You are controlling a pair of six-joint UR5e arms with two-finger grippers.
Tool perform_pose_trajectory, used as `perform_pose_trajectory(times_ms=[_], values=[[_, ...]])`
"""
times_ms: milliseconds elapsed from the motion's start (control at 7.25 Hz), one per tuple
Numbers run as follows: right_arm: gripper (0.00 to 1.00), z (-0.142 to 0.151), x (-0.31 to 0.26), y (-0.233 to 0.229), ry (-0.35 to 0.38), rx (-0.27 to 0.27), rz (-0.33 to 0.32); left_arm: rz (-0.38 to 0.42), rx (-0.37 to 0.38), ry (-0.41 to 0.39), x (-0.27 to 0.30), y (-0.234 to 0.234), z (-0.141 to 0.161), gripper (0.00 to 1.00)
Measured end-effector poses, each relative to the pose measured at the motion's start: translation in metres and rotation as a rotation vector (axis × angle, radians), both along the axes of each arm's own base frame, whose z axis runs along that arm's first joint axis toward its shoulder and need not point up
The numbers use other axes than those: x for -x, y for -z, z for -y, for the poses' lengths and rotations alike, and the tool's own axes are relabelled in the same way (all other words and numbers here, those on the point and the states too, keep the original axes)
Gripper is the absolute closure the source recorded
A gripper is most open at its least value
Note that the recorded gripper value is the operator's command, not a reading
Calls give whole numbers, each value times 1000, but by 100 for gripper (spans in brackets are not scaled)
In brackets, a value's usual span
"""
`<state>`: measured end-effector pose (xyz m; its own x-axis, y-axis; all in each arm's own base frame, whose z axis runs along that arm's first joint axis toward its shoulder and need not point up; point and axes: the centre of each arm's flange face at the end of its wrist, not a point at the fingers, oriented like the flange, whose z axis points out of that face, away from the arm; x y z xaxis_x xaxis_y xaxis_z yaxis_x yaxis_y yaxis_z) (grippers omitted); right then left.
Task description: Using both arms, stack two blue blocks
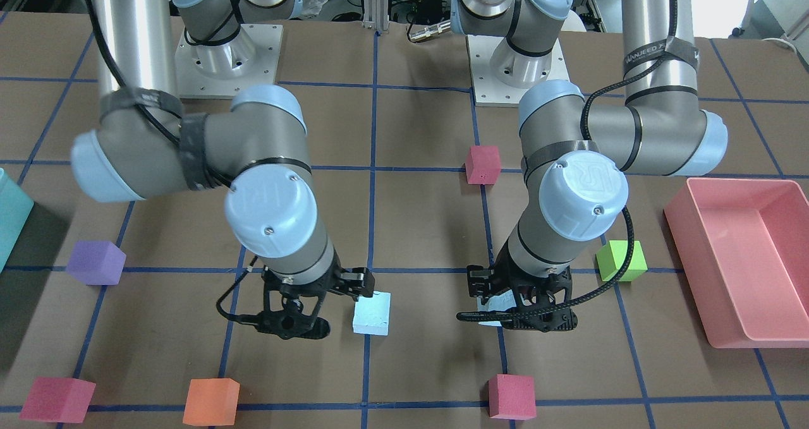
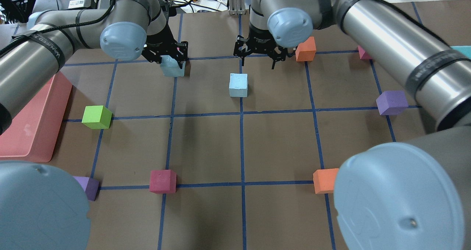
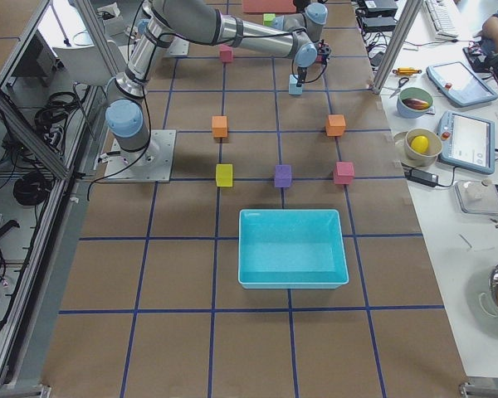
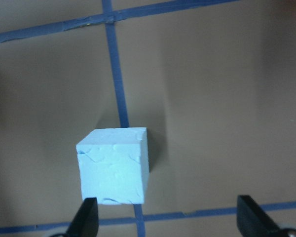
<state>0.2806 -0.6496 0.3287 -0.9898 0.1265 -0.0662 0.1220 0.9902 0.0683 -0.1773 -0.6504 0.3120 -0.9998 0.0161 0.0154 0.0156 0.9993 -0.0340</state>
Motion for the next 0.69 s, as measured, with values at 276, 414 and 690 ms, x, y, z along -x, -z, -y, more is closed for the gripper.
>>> perform_pose_trajectory(times_ms=[276,414,690], values=[[0,-19,54,-49,-36,1,1,-9,25,-21,43,-6,9,100],[0,-34,77,-58,-47,-2,-1,-12,30,-40,71,-5,15,100],[0,-81,108,-80,-92,14,-50,-13,24,-54,124,11,19,100]])
